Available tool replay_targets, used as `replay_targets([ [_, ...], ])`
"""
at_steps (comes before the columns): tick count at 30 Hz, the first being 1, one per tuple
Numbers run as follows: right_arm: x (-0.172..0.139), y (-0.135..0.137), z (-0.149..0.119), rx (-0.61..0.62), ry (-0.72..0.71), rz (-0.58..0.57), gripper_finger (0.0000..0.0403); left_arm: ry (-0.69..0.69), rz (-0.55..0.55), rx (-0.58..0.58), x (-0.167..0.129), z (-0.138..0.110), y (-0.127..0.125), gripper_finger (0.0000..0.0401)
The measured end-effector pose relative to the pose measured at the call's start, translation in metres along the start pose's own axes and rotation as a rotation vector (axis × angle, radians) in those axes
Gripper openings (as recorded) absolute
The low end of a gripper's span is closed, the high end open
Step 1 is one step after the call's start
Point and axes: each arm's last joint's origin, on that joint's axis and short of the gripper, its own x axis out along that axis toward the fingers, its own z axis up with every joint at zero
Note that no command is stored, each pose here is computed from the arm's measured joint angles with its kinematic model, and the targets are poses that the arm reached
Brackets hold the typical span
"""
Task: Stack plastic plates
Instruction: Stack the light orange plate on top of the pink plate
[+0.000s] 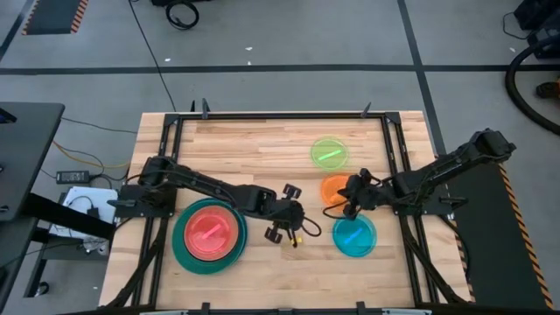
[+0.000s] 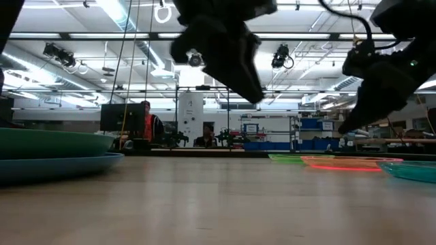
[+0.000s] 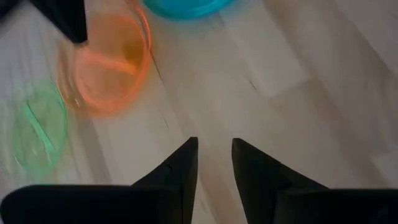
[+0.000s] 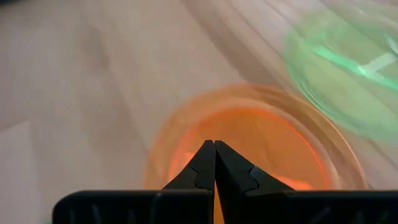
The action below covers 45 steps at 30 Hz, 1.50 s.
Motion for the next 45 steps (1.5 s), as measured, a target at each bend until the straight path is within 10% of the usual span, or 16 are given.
replay_targets([
  [26, 0.003, -0.059, 0.0, 0.299, 0.195, -0.391, 0.001, -0.172, 0.12, 0.182, 0.079, -0.028, 0.072, 0.0107],
  [45, 0.016, -0.053, 0.005, 0.244, 0.311, -0.151, 0.0009, -0.148, 0.02, 0.312, 0.103, -0.038, 0.054, 0.0107],
])
